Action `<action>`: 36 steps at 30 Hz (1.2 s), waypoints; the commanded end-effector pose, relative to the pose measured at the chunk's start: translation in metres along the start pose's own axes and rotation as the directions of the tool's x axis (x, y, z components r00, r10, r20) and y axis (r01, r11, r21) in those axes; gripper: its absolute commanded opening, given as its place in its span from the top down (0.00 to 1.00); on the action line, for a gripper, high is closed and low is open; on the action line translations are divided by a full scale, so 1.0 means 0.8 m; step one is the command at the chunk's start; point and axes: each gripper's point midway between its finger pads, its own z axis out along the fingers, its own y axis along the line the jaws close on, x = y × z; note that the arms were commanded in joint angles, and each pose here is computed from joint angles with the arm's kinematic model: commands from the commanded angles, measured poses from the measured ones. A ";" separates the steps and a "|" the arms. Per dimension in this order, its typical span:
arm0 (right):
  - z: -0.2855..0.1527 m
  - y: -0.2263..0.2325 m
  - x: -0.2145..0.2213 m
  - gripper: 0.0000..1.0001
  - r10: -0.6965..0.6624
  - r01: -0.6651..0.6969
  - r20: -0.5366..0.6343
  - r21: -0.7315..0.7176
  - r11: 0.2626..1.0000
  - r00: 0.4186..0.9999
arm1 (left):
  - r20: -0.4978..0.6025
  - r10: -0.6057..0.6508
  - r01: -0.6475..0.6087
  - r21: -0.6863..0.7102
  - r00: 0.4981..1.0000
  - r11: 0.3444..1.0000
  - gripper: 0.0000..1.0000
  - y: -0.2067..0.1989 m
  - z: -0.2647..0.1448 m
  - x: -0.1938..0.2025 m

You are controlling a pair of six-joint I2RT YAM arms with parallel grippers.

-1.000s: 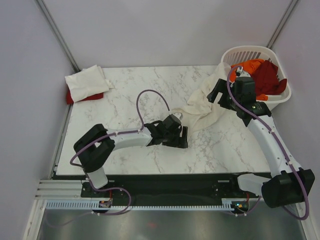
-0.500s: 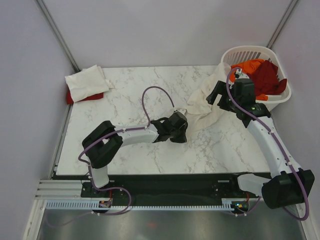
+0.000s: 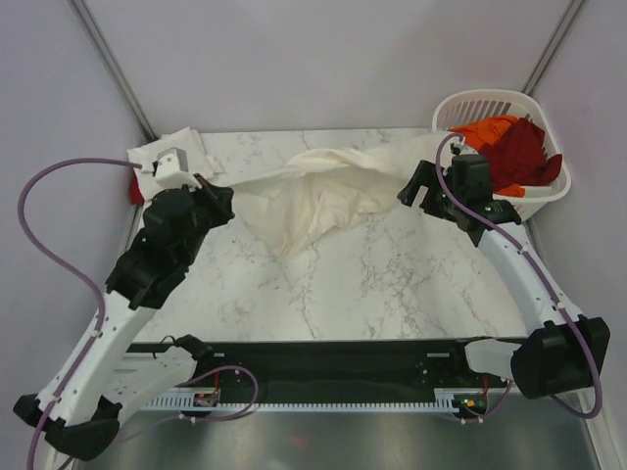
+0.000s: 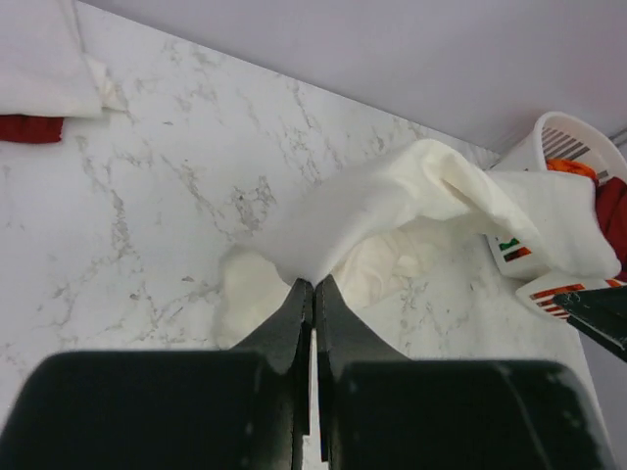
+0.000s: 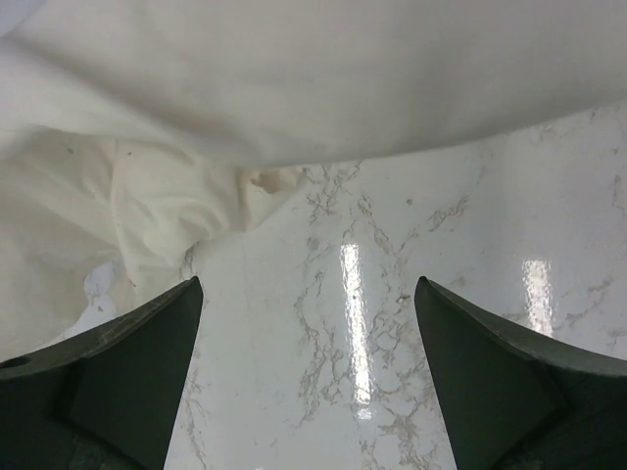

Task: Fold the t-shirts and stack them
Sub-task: Move the tshirt to the center of the board, then flatten the tshirt out

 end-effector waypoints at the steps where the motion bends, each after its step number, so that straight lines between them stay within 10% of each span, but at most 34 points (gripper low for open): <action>1: 0.021 0.010 0.023 0.02 0.009 -0.011 -0.045 -0.035 0.999 0.999 | -0.229 0.169 -0.214 -0.187 0.959 0.959 0.98 0.078 0.002 0.079; 23: 0.123 0.015 0.145 0.03 -0.015 0.037 -0.274 0.076 0.996 0.961 | -0.388 0.261 -0.357 -0.200 0.884 0.912 0.98 0.135 -0.008 0.141; 36: 0.166 -0.011 0.202 0.25 -0.016 0.065 -0.346 0.131 0.989 0.938 | -0.403 0.261 -0.359 -0.192 0.877 0.913 0.98 0.136 0.000 0.145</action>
